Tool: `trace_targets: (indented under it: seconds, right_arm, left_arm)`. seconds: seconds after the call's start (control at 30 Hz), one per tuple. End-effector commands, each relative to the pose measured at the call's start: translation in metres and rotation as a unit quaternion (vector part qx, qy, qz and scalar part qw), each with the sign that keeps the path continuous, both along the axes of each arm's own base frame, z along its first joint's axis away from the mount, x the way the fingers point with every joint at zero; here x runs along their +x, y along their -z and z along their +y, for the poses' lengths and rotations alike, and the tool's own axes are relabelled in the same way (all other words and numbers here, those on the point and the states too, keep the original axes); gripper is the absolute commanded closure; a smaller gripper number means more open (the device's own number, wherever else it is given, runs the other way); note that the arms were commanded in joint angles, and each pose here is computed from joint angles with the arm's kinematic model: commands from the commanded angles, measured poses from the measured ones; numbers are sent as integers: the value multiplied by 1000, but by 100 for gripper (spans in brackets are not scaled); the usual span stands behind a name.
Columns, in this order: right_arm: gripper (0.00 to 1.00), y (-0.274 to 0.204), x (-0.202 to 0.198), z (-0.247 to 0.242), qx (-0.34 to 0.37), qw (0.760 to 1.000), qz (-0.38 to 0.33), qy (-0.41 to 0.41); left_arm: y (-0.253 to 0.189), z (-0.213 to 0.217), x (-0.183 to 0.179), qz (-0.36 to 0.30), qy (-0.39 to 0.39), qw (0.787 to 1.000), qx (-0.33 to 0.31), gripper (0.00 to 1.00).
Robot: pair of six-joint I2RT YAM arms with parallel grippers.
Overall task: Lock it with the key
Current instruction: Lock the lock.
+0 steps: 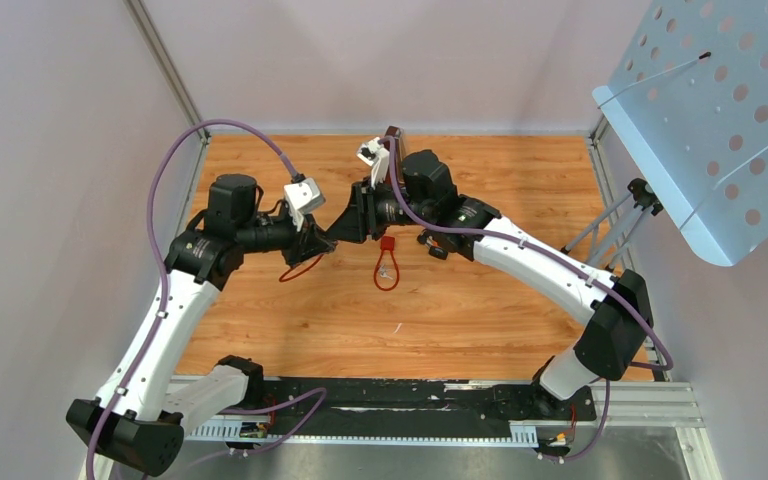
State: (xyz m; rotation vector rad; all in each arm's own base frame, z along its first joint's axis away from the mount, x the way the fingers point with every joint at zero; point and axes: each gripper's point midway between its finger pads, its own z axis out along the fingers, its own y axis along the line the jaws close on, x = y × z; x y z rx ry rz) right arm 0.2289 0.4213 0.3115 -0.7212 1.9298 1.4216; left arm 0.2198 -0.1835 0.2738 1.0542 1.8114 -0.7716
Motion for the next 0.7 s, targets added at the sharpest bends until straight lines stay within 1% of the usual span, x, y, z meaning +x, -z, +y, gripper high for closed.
trace_targets:
  seconds: [0.0, 0.07, 0.13, 0.17, 0.33, 0.4, 0.53, 0.67]
  right_arm:
    - [63, -10, -9, 0, 12, 1000, -15, -15]
    - [56, -6, -6, -2, 6, 1000, -18, -3]
    - [55, -2, -4, -4, 0, 1000, -20, 2]
    - [56, -2, -5, -4, 0, 1000, -21, 0]
    - [74, -5, -7, -1, 6, 999, -29, -16]
    - [83, -6, -6, 0, 7, 999, -36, -16]
    - [99, -5, -3, 0, 8, 998, -62, -18]
    - [100, -5, -10, -4, 26, 990, -129, -47]
  left_arm:
    - [-24, 0, 6, -39, -7, 999, -10, 100]
    - [-24, 0, 6, -38, -7, 999, -10, 100]
    - [-24, 0, 6, -38, -8, 999, -9, 100]
    - [-25, 0, 6, -38, -8, 999, -10, 100]
    - [-25, -2, 5, -31, -3, 999, -14, 100]
    - [-26, -3, 3, -29, 3, 999, -18, 100]
    - [-26, -7, -5, -15, 22, 999, -28, 100]
    - [-26, -13, -22, 13, 61, 997, -39, 100]
